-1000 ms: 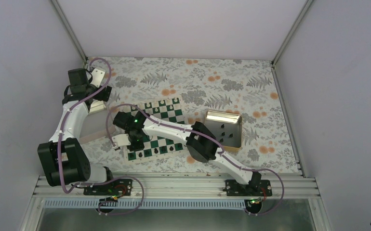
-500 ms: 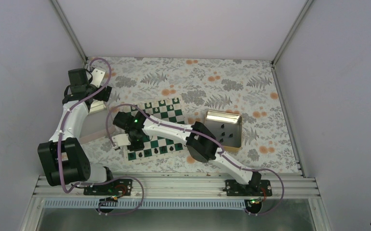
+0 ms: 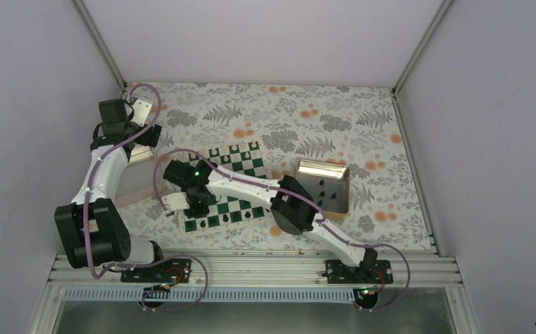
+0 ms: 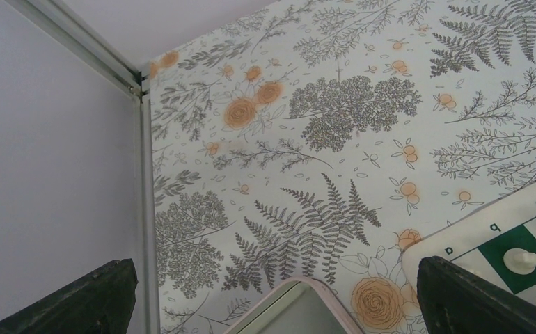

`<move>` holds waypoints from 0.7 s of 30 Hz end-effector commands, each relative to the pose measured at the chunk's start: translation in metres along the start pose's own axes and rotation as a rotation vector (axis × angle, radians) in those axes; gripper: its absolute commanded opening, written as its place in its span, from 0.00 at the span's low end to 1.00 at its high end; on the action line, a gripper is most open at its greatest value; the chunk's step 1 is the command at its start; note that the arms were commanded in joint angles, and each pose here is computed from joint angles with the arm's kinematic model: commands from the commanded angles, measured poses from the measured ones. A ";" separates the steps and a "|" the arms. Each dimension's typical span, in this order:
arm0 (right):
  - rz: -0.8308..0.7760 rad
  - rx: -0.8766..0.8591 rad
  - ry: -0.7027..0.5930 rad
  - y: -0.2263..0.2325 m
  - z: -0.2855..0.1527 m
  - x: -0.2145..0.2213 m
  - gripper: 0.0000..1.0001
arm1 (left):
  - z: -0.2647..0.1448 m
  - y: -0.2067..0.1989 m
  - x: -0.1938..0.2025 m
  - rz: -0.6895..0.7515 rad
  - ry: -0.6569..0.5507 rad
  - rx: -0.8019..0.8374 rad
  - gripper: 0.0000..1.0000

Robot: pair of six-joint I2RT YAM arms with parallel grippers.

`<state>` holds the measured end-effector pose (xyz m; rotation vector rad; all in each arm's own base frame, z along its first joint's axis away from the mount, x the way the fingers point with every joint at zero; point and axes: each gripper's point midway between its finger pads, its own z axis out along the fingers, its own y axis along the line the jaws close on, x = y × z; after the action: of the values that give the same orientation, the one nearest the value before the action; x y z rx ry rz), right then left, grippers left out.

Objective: Set up the chess pieces on the board
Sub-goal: Place the chess piece on the chessboard, then pick up the chess piece from the storage box.

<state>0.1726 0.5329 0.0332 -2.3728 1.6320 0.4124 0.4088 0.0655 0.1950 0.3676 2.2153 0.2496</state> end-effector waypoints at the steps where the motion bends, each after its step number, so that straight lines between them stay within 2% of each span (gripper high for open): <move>1: 0.005 0.107 -0.067 -0.018 -0.069 -0.017 0.18 | 0.001 -0.001 -0.008 0.009 -0.018 0.014 1.00; 6: 0.110 0.187 -0.069 -0.050 -0.118 0.021 0.20 | -0.001 0.000 -0.011 0.009 -0.024 0.013 1.00; 12: 0.389 0.263 0.008 -0.090 -0.164 0.144 0.19 | 0.001 0.001 -0.009 0.009 -0.014 0.003 1.00; 15: 0.530 0.279 0.038 -0.087 -0.185 0.207 0.17 | 0.002 0.002 -0.008 0.008 -0.009 0.002 1.00; 21: 0.746 0.283 0.130 -0.043 -0.211 0.306 0.17 | 0.007 0.000 -0.007 0.006 0.002 0.012 1.00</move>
<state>0.3566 0.2481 0.1160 -1.6304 2.3254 0.1473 0.4104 0.0661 0.1908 0.3706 2.2268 0.2478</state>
